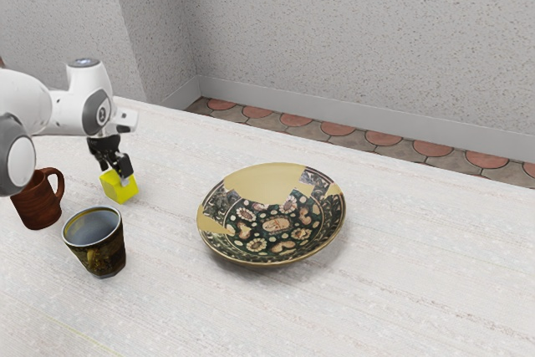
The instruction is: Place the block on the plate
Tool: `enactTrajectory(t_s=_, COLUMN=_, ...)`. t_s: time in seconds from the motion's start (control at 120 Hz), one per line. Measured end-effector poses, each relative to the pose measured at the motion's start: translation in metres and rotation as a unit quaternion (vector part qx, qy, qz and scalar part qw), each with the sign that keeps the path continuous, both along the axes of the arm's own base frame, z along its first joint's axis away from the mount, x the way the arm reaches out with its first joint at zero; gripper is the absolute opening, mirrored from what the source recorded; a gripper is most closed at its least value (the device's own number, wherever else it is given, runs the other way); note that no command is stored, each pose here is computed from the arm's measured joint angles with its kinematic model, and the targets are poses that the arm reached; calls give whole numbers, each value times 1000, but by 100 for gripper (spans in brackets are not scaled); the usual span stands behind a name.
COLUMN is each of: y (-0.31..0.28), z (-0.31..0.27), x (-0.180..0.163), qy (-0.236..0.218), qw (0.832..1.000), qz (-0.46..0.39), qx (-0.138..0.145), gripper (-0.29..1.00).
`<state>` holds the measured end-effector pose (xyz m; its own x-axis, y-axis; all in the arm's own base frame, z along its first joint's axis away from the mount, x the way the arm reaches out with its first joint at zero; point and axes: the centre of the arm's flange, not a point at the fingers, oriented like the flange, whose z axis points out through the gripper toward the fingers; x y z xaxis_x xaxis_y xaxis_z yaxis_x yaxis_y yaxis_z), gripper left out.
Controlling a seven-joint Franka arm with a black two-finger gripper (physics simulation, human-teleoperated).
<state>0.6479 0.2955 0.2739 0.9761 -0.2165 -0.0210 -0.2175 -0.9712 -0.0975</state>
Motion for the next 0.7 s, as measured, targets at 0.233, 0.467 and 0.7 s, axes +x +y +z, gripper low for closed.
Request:
enactTrajectory(t_s=0.233, y=0, z=-16, x=-1, qy=9, qw=1000, qz=-20, qx=-9, gripper=70)
enactTrajectory(t_s=0.467, y=-1, z=-20, x=1, qy=7, qw=999, qz=-36, qx=-10, gripper=67)
enactTrajectory(t_s=0.7, y=-1, z=-17, x=4, qy=1, qw=999, qz=-49, qx=-6, gripper=52)
